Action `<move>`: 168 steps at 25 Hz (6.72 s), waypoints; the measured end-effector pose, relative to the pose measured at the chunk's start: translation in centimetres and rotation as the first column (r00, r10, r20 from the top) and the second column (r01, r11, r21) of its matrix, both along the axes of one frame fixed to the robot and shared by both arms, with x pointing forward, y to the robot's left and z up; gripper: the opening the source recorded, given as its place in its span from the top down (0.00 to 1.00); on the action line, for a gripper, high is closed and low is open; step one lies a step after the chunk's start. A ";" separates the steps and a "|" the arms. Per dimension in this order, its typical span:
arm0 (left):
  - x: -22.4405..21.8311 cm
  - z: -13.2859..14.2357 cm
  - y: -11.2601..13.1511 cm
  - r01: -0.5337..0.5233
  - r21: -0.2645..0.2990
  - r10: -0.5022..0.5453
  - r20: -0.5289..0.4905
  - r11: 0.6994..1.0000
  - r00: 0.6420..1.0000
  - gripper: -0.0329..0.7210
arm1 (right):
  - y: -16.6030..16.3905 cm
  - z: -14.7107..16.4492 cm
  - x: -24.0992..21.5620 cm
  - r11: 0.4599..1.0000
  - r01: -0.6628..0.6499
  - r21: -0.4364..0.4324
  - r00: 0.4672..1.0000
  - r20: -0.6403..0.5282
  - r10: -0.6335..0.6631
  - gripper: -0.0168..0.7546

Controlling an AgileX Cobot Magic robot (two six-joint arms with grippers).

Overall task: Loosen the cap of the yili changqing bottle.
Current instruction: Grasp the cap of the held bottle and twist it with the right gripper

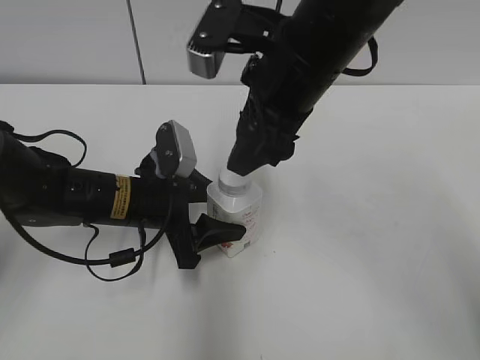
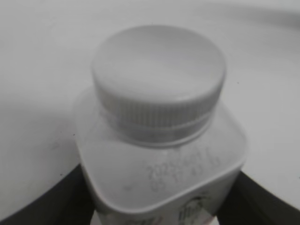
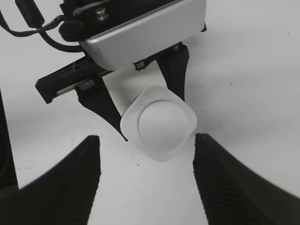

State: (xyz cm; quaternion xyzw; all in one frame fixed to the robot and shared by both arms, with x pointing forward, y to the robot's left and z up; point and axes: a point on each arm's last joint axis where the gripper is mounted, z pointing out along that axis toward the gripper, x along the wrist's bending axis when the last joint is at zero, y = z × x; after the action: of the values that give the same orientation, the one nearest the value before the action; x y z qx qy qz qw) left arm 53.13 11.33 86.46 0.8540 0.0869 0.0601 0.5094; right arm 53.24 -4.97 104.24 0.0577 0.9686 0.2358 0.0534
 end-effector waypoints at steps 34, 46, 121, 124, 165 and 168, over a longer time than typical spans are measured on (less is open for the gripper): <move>-0.1 0.0 0.0 0.016 0.006 -0.016 0.011 1.000 1.000 0.36 | 1.1 -4.7 2.1 0.998 0.007 -0.062 1.000 -0.026 -0.009 0.33; -0.1 0.0 0.0 0.015 0.004 -0.015 0.011 1.000 1.000 0.37 | 1.3 -5.6 2.2 0.997 0.006 -0.076 0.999 -0.045 -0.009 0.45; -0.2 0.0 0.0 0.032 0.006 -0.032 0.016 0.999 0.999 0.37 | 1.1 -5.3 1.9 0.929 0.360 -0.091 0.906 -0.204 -0.371 0.28; -0.2 0.0 -0.1 0.033 0.006 -0.033 0.016 0.999 0.999 0.37 | 1.5 -5.3 1.6 0.939 0.332 -0.090 0.919 -0.193 -0.344 0.29; -0.1 0.0 -0.1 0.017 0.005 -0.017 0.005 1.000 1.000 0.38 | 1.8 -5.1 1.5 0.873 -0.429 -0.232 0.872 0.145 0.467 0.56; -0.1 0.0 0.0 0.009 0.003 -0.009 0.001 1.000 1.000 0.39 | 1.8 -5.1 1.5 0.871 -0.434 -0.231 0.869 0.148 0.473 0.61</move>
State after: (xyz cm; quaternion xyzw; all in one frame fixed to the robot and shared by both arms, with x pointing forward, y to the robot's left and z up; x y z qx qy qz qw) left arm 53.06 11.31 86.43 0.8551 0.0828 0.0587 0.5084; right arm 54.71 -3.20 99.15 -0.2016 0.9625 0.1526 0.0984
